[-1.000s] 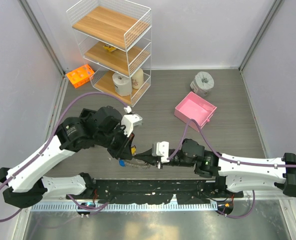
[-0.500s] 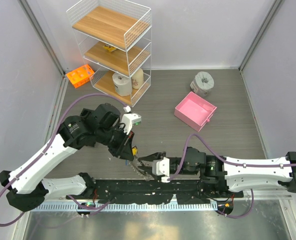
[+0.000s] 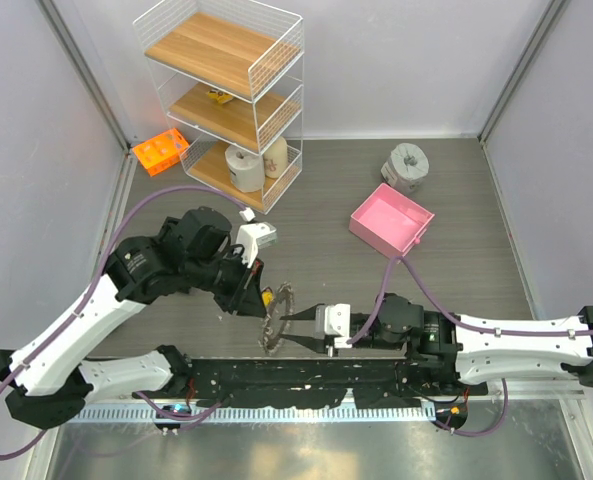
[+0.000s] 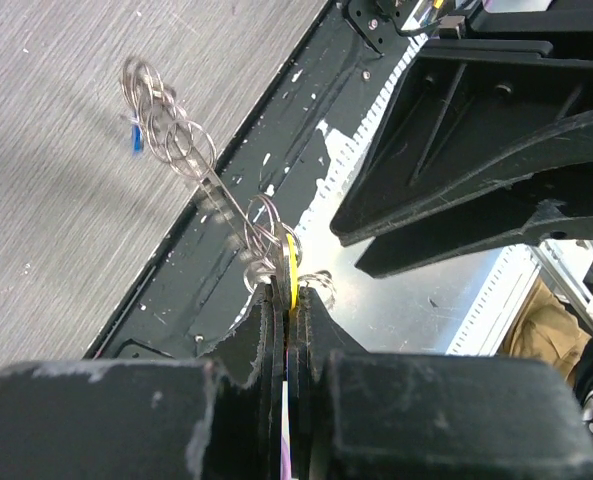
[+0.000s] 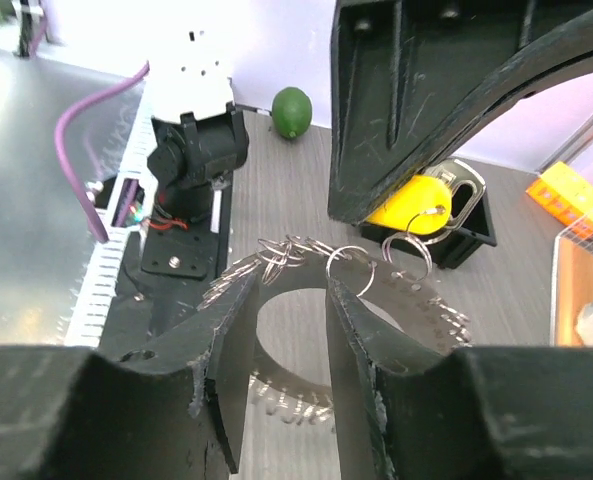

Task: Remove the keys from the keyring

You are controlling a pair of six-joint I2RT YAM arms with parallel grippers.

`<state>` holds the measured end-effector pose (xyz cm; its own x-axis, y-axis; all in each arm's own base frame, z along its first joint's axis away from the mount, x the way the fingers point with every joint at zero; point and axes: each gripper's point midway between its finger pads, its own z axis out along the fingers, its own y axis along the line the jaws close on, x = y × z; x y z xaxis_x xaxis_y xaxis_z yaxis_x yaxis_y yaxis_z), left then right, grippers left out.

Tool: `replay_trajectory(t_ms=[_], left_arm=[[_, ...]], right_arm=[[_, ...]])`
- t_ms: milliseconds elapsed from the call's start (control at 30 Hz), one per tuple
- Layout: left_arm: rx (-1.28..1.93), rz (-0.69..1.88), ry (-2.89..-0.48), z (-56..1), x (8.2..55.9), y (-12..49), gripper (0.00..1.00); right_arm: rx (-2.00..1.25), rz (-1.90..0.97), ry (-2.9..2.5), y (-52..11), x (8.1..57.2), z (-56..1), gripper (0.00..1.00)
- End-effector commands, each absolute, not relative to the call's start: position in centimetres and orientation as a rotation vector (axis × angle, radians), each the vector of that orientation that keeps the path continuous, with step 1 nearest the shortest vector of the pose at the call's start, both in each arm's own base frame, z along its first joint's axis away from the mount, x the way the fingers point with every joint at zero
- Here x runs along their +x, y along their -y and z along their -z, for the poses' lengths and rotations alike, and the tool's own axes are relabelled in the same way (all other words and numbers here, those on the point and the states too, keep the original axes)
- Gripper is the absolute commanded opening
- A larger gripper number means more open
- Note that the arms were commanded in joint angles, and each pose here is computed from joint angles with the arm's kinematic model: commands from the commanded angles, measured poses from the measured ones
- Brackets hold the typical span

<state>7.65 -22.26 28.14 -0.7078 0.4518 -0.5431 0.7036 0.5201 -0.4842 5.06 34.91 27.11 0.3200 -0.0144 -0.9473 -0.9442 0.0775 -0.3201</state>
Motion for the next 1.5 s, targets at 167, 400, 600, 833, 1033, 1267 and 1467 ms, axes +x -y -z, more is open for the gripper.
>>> replay_trajectory(t_ms=[167, 400, 600, 833, 1033, 1267, 1467], left_arm=[[0.923, 1.023, -2.291, -29.4, 8.6, 23.0, 0.00], [0.911, 1.033, -2.280, -29.5, 8.6, 23.0, 0.00], [0.904, 1.030, -2.280, -29.7, 8.5, 22.8, 0.00], [0.893, 1.038, -2.280, -29.9, 8.1, 22.6, 0.00], [0.904, 1.048, -2.288, -29.8, 8.0, 23.0, 0.00], [0.912, 1.053, -2.295, -29.6, 7.7, 23.2, 0.00], [0.910, 1.054, -2.302, -29.3, 7.9, 23.4, 0.00]], right_arm=[[-0.984, -1.175, -1.168, -35.9, 5.4, -32.3, 0.30], [-0.861, -1.205, -1.198, -36.4, 6.4, -31.7, 0.32], [-0.848, -1.115, -1.241, -37.0, 7.9, -31.0, 0.33], [-0.813, -1.005, -1.294, -36.3, 9.6, -29.5, 0.34], [-0.859, -0.961, -1.272, -37.0, 9.8, -29.4, 0.35], [-0.884, -0.927, -1.251, -37.6, 9.8, -29.2, 0.36], [-0.873, -0.899, -1.231, -37.4, 9.8, -29.8, 0.37]])
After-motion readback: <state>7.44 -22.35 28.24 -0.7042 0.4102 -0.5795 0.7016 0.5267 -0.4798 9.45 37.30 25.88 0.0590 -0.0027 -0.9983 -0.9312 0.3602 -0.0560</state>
